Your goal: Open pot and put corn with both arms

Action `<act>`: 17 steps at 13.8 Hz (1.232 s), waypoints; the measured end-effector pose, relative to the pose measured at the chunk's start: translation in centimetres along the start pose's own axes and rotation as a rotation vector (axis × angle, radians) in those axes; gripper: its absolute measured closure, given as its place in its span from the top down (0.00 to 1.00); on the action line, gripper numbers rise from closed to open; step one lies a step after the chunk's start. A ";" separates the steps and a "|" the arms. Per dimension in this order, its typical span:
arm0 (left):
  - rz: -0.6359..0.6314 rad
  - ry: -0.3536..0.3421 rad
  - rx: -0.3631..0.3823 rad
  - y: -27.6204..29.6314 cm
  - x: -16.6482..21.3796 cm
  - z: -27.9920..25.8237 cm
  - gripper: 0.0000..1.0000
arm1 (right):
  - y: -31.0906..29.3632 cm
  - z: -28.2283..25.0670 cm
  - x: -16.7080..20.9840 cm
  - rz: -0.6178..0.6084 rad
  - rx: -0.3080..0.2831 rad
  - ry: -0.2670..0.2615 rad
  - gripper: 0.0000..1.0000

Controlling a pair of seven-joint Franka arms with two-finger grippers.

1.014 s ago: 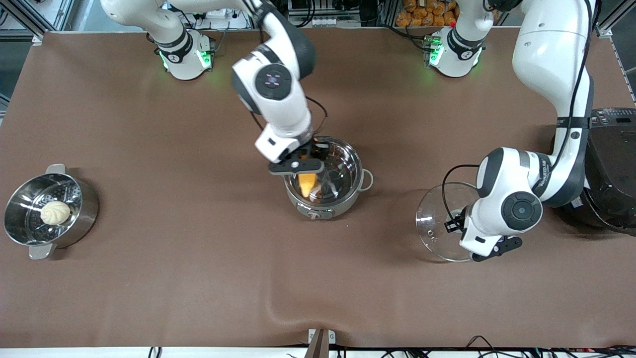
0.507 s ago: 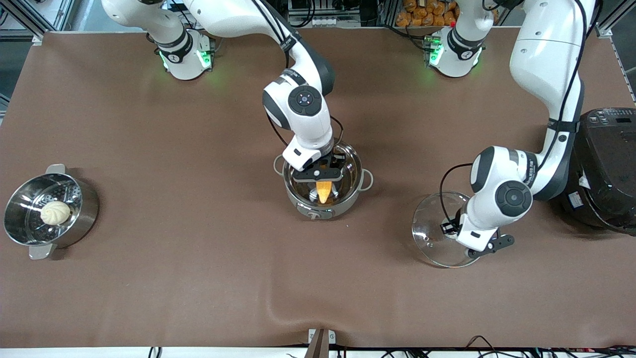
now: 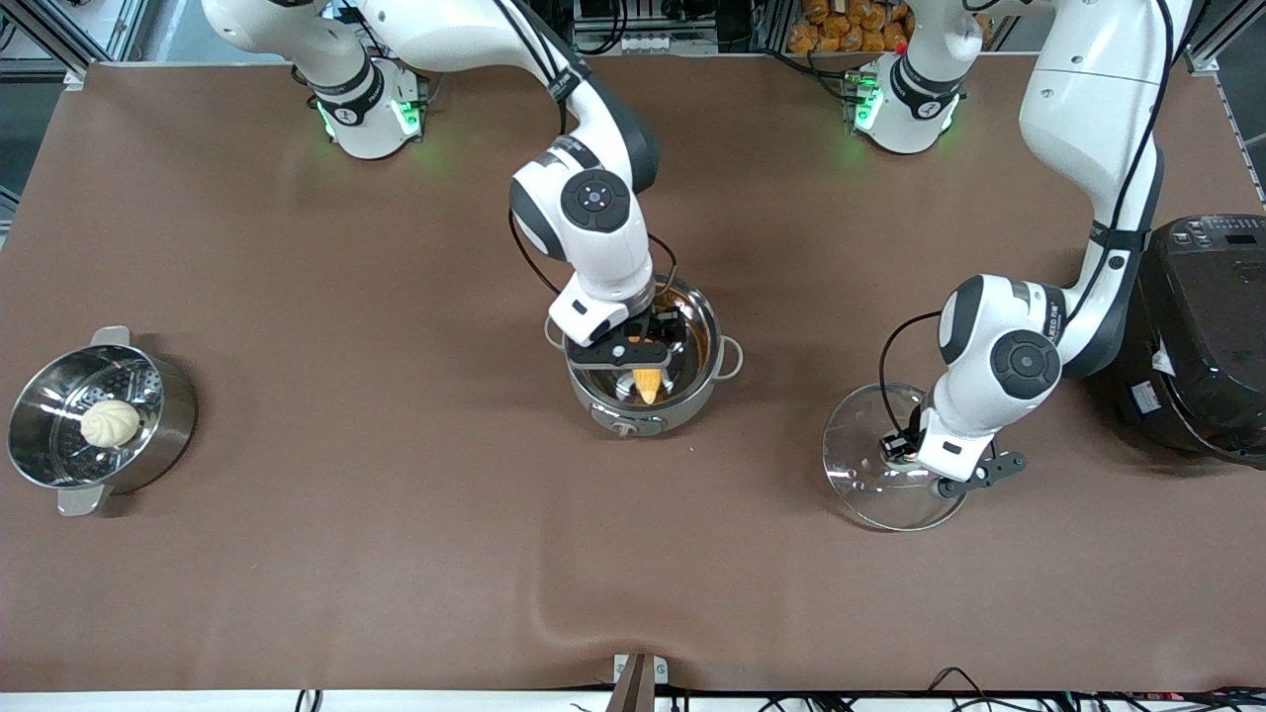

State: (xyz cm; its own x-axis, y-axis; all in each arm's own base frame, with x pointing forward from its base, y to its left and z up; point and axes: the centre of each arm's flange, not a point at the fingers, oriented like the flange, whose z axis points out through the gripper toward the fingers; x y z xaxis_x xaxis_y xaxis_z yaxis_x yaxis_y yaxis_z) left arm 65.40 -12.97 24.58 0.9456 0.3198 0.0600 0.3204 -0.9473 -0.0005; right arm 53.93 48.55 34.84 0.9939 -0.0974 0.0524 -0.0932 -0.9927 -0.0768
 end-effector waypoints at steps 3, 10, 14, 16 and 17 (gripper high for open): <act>0.002 -0.008 0.003 0.0 -0.3 0.6 0.57 | 9.7 -6.8 7.5 0.176 -0.012 -0.018 1.00; 0.000 -0.003 0.011 0.0 0.1 -3.5 1.00 | 30.1 -20.1 13.9 0.025 -0.062 0.020 1.00; 0.037 0.032 0.026 -2.0 0.1 -15.7 1.00 | 41.2 -26.4 12.3 -0.070 -0.084 -0.077 1.00; 0.093 0.035 0.043 -3.8 -1.1 -21.8 1.00 | 44.3 -28.9 10.9 -0.086 -0.075 -0.113 1.00; 0.118 0.035 0.050 -4.6 -2.0 -24.7 1.00 | 45.1 -30.3 10.0 -0.084 -0.068 -0.113 1.00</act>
State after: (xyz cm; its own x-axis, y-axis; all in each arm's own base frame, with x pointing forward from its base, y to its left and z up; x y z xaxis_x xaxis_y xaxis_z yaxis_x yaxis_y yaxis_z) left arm 60.60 -9.78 49.09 0.9746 0.2043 0.0914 0.2101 -0.9758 -0.0599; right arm 57.82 0.65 62.12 0.9983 -0.0085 -0.0574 -0.0090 -0.9999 -0.0088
